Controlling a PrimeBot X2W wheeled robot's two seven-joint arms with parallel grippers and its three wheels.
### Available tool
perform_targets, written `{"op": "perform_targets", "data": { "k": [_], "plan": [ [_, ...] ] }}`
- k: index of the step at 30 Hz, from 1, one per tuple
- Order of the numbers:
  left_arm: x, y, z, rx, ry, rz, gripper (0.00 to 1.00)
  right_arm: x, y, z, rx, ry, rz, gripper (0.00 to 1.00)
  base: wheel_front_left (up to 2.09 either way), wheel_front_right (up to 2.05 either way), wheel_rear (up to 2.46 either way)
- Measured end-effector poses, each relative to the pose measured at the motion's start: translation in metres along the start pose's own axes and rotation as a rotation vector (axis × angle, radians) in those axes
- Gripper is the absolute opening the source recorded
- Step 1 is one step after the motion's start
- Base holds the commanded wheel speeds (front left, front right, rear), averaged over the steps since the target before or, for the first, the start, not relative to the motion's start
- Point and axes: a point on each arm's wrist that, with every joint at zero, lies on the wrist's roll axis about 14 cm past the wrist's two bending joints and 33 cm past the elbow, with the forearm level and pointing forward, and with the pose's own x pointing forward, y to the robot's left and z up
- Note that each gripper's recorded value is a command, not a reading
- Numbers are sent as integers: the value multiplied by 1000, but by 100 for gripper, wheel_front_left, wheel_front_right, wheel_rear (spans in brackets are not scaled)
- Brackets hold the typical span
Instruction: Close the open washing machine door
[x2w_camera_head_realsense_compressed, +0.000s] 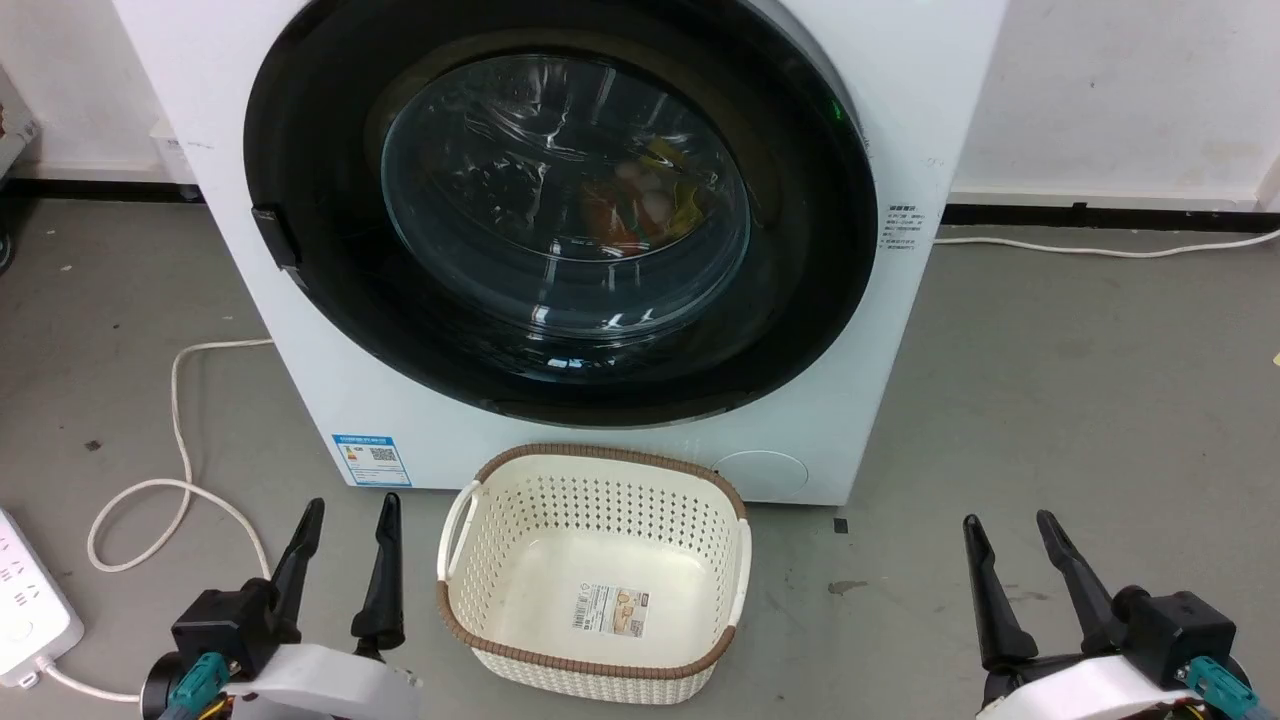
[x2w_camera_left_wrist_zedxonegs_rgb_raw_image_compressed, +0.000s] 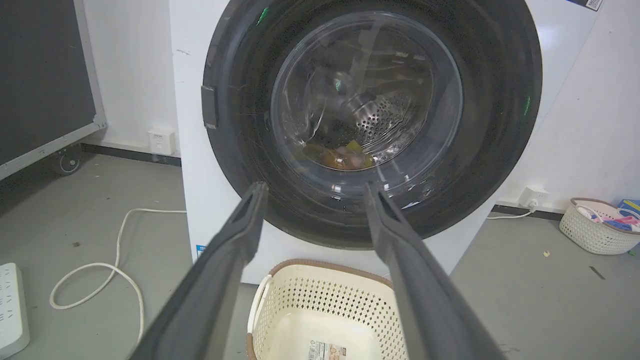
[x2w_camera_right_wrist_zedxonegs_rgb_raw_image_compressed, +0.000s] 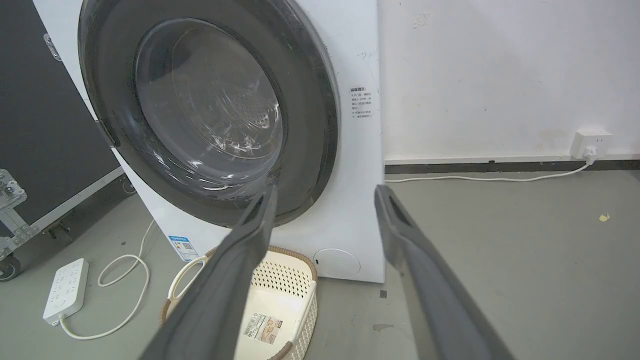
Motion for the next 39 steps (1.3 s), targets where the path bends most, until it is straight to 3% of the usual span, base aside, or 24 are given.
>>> {"op": "perform_targets", "data": {
  "k": [1, 2, 39],
  "plan": [
    [0, 1, -1, -1, 2, 3, 100, 0, 0, 0, 0, 0, 0, 100, 0, 0, 0],
    [0, 1, -1, 0, 4, 4, 0, 0, 0, 0, 0, 1, -1, 0, 0, 0, 0],
    [0, 1, 0, 53, 32, 19, 0, 5, 6, -2, -40, 35, 24, 0, 0, 0, 0]
  ]
}}
